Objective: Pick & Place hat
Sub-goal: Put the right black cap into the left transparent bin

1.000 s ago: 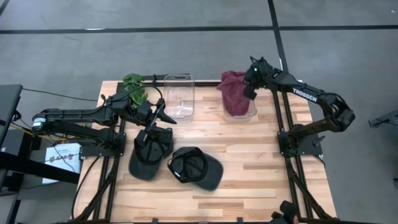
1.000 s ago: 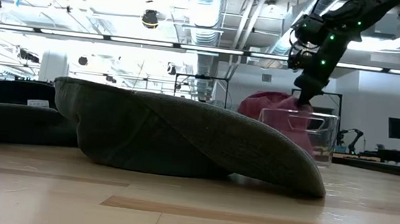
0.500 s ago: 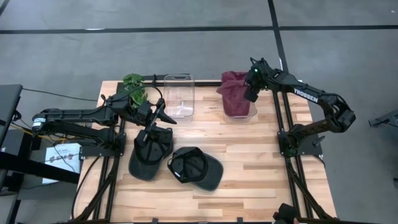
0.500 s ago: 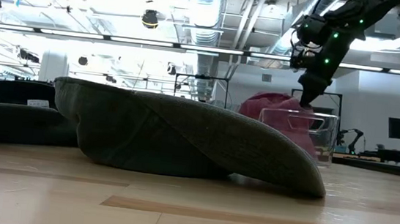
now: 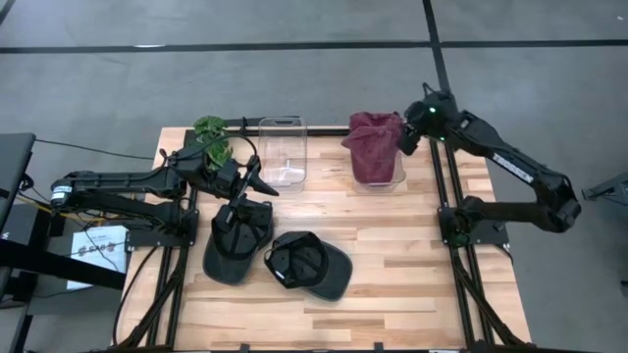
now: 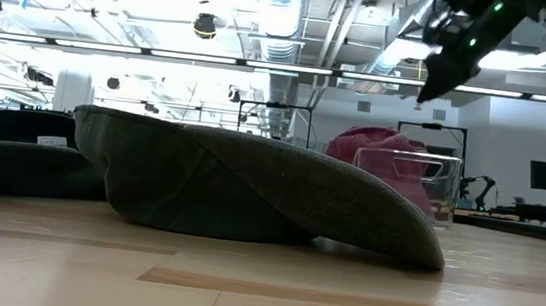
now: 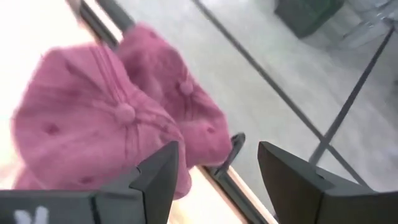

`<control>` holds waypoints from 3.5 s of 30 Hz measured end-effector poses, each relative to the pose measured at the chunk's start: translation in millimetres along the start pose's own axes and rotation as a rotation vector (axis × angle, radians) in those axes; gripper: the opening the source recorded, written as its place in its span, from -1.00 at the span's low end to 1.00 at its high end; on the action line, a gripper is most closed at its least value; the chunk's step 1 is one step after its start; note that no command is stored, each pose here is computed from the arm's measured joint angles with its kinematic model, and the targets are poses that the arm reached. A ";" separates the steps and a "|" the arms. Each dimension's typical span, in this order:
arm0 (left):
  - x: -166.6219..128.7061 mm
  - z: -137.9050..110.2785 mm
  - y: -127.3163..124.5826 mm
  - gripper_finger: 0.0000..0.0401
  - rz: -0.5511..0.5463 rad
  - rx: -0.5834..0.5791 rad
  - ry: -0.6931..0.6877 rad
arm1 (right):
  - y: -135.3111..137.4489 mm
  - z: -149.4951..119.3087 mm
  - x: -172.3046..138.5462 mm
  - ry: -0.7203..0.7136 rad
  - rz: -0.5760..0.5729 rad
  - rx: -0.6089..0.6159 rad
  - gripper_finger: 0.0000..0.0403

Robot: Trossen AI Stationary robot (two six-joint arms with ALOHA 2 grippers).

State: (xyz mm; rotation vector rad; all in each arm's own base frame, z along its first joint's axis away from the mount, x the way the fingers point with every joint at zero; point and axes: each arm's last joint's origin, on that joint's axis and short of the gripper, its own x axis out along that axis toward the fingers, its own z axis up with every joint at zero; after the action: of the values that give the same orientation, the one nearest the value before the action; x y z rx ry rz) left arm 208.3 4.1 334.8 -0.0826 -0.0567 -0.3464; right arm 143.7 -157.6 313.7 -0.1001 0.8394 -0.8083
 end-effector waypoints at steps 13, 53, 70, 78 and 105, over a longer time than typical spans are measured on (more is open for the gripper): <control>-1.3 -17.3 0.9 -0.12 0.017 -0.082 0.167 | 48.3 -4.3 -57.3 -0.109 0.375 0.016 -0.15; -0.6 -98.4 -59.8 -0.12 -0.014 -0.047 0.100 | 320.7 -104.4 -68.8 -0.608 0.770 -0.129 -0.40; 7.0 -110.4 -63.4 -0.12 -0.033 -0.054 0.137 | 370.1 -107.5 -85.3 -0.661 0.889 -0.056 -0.40; 7.1 -110.3 -64.5 -0.12 -0.035 -0.100 0.136 | 406.7 -94.9 -92.2 -0.532 0.763 -0.142 -0.40; 7.1 -110.3 -73.1 -0.12 -0.077 -0.096 0.137 | 438.1 -97.2 -111.6 -0.381 0.791 -0.204 -0.41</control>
State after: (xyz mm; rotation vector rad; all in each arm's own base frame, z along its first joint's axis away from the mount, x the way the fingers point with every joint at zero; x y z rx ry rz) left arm 194.6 -76.8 230.8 -0.1515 0.0926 -0.4308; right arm 294.1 247.9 150.2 -0.0880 0.5233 0.0465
